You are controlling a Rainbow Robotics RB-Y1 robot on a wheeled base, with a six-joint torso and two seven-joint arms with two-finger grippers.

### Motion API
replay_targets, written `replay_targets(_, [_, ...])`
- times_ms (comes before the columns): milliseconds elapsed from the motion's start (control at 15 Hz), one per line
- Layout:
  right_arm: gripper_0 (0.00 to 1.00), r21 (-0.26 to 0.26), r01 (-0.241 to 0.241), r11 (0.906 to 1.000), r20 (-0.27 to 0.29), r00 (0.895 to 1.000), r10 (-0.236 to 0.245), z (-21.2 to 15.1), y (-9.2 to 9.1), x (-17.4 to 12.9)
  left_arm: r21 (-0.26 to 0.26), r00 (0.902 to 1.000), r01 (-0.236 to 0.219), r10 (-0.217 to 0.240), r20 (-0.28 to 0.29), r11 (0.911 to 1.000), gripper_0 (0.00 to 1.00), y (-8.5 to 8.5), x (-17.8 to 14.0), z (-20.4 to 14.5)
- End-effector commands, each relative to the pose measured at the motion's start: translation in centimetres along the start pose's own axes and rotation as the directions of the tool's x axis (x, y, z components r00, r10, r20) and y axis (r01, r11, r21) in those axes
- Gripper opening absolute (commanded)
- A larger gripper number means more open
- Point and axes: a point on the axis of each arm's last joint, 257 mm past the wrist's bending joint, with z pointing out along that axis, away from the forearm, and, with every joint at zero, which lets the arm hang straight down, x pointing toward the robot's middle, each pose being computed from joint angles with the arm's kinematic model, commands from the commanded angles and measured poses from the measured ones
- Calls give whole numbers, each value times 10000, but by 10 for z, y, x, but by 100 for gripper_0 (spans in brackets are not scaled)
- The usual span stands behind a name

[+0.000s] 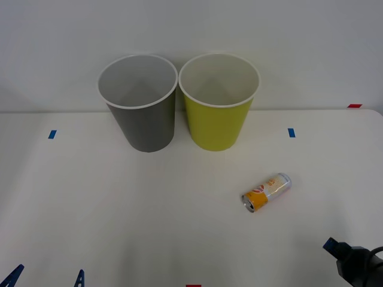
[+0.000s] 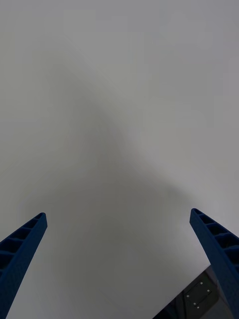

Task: Put cans in the gray bin and PET bottles in the light green bin.

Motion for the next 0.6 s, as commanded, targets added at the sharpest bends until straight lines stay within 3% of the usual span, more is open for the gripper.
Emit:
replay_targets(67, [100, -568, -766, 9954, 129, 9969, 774, -3, 30, -17, 0, 10000, 0, 0, 0, 10000, 100, 0, 0, 0])
replay_targets(200, [100, -738, -963, 9926, -3, 9953, 966, -6, 40, -27, 0, 10000, 0, 0, 0, 10000, 100, 0, 0, 0])
replay_targets(333, [100, -882, -1662, 9821, -647, 9848, 1609, -12, 54, -30, 0, 10000, 0, 0, 0, 10000, 100, 0, 0, 0])
replay_targets(400, [100, -1234, -2197, 9677, -928, 9735, 2092, -17, 68, -34, 0, 10000, 0, 0, 0, 10000, 100, 0, 0, 0])
replay_targets(467, [100, -1876, -2759, 9427, -1171, 9592, 2574, -25, 90, -46, 0, 10000, 0, 0, 0, 10000, 100, 0, 0, 0])
replay_targets(533, [100, -2331, -2965, 9261, -1322, 9532, 2719, -32, 106, -54, 0, 10000, 0, 0, 0, 10000, 100, 0, 0, 0])
replay_targets(600, [100, -2724, -2935, 9164, -1404, 9543, 2639, -40, 119, -63, 0, 10000, 0, 0, 0, 10000, 100, 0, 0, 0])
